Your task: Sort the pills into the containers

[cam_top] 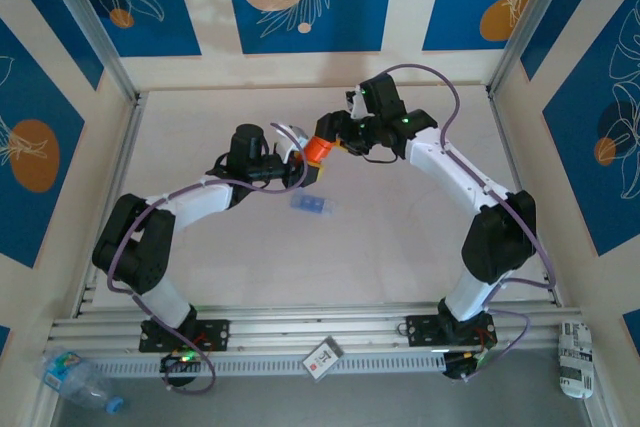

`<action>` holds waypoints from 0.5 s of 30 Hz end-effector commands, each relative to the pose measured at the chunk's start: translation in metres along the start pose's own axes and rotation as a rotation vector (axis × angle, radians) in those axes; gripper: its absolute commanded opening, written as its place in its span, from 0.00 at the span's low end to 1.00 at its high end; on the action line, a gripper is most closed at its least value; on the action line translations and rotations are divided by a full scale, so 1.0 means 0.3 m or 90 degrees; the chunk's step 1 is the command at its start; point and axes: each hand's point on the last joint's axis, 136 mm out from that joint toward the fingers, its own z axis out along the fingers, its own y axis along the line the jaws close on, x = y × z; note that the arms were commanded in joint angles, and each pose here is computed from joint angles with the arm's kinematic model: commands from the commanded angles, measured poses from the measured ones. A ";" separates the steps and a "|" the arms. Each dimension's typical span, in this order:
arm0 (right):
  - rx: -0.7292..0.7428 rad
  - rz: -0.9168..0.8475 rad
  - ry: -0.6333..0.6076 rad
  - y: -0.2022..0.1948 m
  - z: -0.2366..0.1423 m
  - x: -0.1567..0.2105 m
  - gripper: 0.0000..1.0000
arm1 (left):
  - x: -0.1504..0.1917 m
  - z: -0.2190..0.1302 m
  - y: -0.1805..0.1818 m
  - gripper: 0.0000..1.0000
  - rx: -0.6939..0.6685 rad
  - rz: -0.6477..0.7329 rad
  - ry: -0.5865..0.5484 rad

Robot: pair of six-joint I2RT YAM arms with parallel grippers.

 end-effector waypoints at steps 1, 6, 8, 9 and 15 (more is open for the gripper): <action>-0.025 -0.019 0.018 0.036 0.010 0.007 0.52 | -0.094 -0.013 -0.034 0.00 0.023 0.036 -0.038; -0.069 -0.093 0.042 0.060 0.018 0.015 0.45 | -0.110 -0.014 -0.050 0.00 0.045 0.033 -0.047; -0.096 -0.179 0.041 0.067 0.014 0.014 0.43 | -0.122 -0.017 -0.070 0.00 0.072 0.025 -0.051; -0.122 -0.224 0.039 0.071 0.004 0.020 0.43 | -0.134 -0.021 -0.081 0.00 0.089 0.018 -0.056; -0.279 -0.303 0.030 0.088 -0.110 0.013 0.49 | -0.168 -0.041 -0.112 0.00 0.146 -0.022 -0.073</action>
